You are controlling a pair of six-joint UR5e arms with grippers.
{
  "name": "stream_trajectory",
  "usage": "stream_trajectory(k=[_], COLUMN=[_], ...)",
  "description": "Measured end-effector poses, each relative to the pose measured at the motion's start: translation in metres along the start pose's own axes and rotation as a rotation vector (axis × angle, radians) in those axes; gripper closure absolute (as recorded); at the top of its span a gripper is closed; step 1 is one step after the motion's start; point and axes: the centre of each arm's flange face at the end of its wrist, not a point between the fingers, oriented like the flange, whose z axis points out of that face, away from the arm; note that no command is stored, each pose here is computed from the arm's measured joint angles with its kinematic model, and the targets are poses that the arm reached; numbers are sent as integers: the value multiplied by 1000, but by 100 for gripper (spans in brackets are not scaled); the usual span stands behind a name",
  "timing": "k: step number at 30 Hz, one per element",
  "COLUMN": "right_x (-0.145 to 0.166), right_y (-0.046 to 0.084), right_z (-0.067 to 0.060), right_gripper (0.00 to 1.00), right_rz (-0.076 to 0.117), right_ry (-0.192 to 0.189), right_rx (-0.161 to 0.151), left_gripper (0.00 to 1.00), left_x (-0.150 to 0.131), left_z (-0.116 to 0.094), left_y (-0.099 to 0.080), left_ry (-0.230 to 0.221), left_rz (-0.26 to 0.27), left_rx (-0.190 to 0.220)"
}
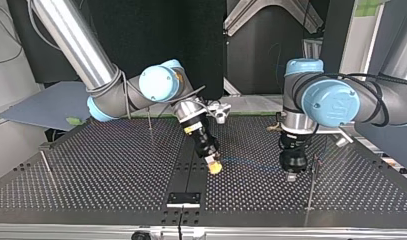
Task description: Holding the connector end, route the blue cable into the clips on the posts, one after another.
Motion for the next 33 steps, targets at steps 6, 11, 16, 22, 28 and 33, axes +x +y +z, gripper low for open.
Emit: stream_trajectory(k=[6, 11, 16, 22, 28, 33], right_x=[0, 0, 0, 0, 0, 0], right_y=[1, 1, 1, 1, 1, 1], right_z=[0, 0, 0, 0, 0, 0], right_gripper=[100, 100, 100, 100, 100, 100], right_rz=[0, 0, 1, 2, 2, 2], right_ry=[0, 0, -1, -1, -1, -2], right_rx=[-1, -1, -1, -1, -1, -1], left_gripper=[31, 28, 36, 47, 71, 93], left_x=[-1, -2, -3, -3, -11, -15], left_z=[-1, -2, -3, -4, -8, -10], left_y=[1, 1, 1, -1, 1, 2], left_ry=[-1, 1, 0, -1, -16, -24], left_rz=[7, 5, 5, 6, 5, 3], left_rx=[-15, -16, -15, -12, -26, -30])
